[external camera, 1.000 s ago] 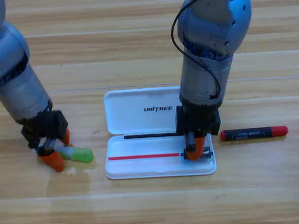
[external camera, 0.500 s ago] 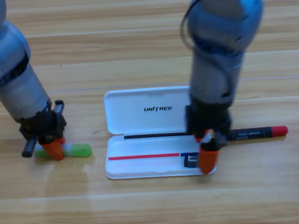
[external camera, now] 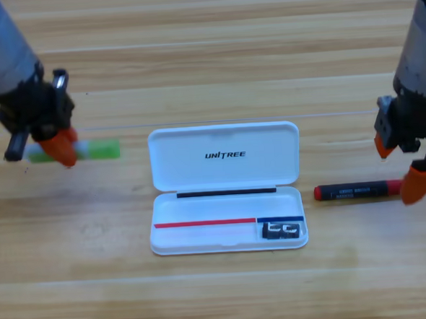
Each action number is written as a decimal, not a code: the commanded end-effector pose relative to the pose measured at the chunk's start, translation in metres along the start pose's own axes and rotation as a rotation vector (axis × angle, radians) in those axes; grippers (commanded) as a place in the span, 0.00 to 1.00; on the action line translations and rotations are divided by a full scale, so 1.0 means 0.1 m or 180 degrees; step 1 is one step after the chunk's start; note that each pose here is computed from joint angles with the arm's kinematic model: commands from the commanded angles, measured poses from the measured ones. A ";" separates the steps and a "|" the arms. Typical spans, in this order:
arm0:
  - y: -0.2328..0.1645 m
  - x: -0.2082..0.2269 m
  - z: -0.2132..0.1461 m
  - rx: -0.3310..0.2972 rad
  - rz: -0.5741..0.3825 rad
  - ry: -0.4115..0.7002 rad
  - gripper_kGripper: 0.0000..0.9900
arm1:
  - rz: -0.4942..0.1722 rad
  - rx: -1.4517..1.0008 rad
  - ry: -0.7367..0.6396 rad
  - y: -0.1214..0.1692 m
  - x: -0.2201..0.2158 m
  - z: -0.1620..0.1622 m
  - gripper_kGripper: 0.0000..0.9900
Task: Clean up eraser and pencils
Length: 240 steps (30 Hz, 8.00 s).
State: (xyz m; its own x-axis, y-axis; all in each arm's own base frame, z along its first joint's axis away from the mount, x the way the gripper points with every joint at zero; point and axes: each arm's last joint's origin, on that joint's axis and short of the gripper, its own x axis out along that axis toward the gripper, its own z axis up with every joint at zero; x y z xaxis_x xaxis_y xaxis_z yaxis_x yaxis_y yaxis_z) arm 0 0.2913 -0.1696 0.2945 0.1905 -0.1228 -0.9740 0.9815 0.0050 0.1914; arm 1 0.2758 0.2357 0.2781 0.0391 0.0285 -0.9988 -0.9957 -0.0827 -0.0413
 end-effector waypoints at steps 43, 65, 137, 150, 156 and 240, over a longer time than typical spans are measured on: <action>-0.25 1.11 1.58 0.0060 -0.0732 0.0297 0.00 | 0.0447 -0.0046 0.0082 -0.73 1.23 0.09 0.00; -0.28 1.29 1.62 0.0010 -0.0989 0.0295 0.15 | -0.0067 -0.0085 -0.0237 -0.14 -0.04 0.03 0.00; -0.32 -0.66 -0.55 -0.1079 -0.0166 -0.0432 1.00 | 0.0026 -0.0242 -0.0203 -0.21 0.75 1.65 0.00; -0.28 -0.61 -0.53 -0.1080 -0.0178 -0.0425 1.00 | -0.0309 -0.0163 -0.0720 0.03 -0.20 1.51 0.92; -0.10 -0.56 -0.47 -0.1060 -0.0030 -0.0509 1.00 | -0.0342 -0.0242 -0.1418 0.50 -1.16 1.01 0.93; 0.17 1.63 0.63 -0.0195 -0.1694 -0.1308 0.00 | 0.0360 -0.0131 -0.2646 1.22 -1.33 0.42 0.94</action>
State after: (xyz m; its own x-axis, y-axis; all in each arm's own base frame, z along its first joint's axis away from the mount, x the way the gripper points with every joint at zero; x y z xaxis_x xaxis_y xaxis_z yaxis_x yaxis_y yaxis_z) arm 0 0.3492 -0.2453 0.1748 -0.2827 -0.5383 -0.7939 0.9571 -0.1036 -0.2705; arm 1 0.1459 0.2480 0.4173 -0.1200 0.7469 -0.6540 -0.9906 -0.1337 0.0291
